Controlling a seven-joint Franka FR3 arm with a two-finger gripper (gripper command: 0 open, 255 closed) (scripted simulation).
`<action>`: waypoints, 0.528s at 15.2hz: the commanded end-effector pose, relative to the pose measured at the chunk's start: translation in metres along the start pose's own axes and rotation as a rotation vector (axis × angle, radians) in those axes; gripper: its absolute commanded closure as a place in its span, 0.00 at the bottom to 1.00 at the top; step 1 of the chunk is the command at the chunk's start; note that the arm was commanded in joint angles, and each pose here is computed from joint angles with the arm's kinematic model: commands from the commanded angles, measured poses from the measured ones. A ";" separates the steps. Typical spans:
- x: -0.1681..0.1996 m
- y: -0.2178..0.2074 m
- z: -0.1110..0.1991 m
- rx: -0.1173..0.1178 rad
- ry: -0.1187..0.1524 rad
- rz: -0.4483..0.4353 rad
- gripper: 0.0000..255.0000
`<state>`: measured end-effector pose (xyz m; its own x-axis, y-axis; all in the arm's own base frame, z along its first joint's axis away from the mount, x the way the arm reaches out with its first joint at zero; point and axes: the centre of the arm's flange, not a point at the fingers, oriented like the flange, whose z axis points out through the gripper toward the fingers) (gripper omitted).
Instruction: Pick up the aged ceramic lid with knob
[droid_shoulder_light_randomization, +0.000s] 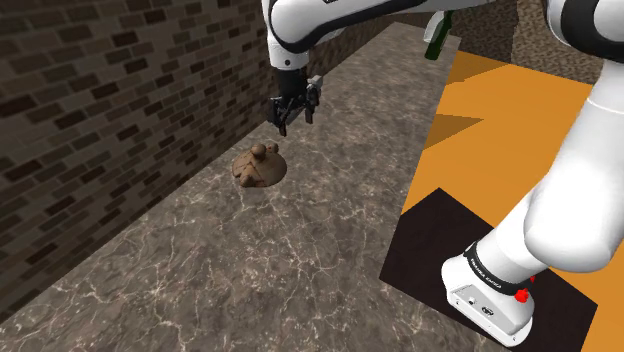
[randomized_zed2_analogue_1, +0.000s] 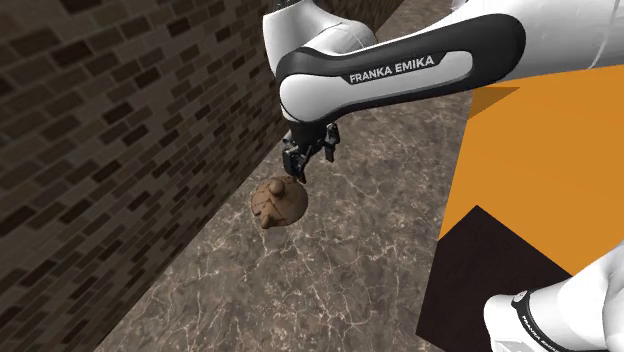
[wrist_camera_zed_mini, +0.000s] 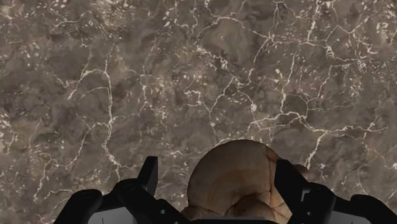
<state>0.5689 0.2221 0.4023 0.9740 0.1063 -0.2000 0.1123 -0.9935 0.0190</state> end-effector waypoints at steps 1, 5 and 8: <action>0.021 -0.012 0.011 -0.009 -0.002 -0.007 0.00; 0.065 -0.040 0.030 -0.026 -0.007 -0.022 0.00; 0.097 -0.061 0.044 -0.039 -0.011 -0.033 0.00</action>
<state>0.6372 0.2849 0.3465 0.9683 0.1357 -0.2096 0.1484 -0.9879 0.0461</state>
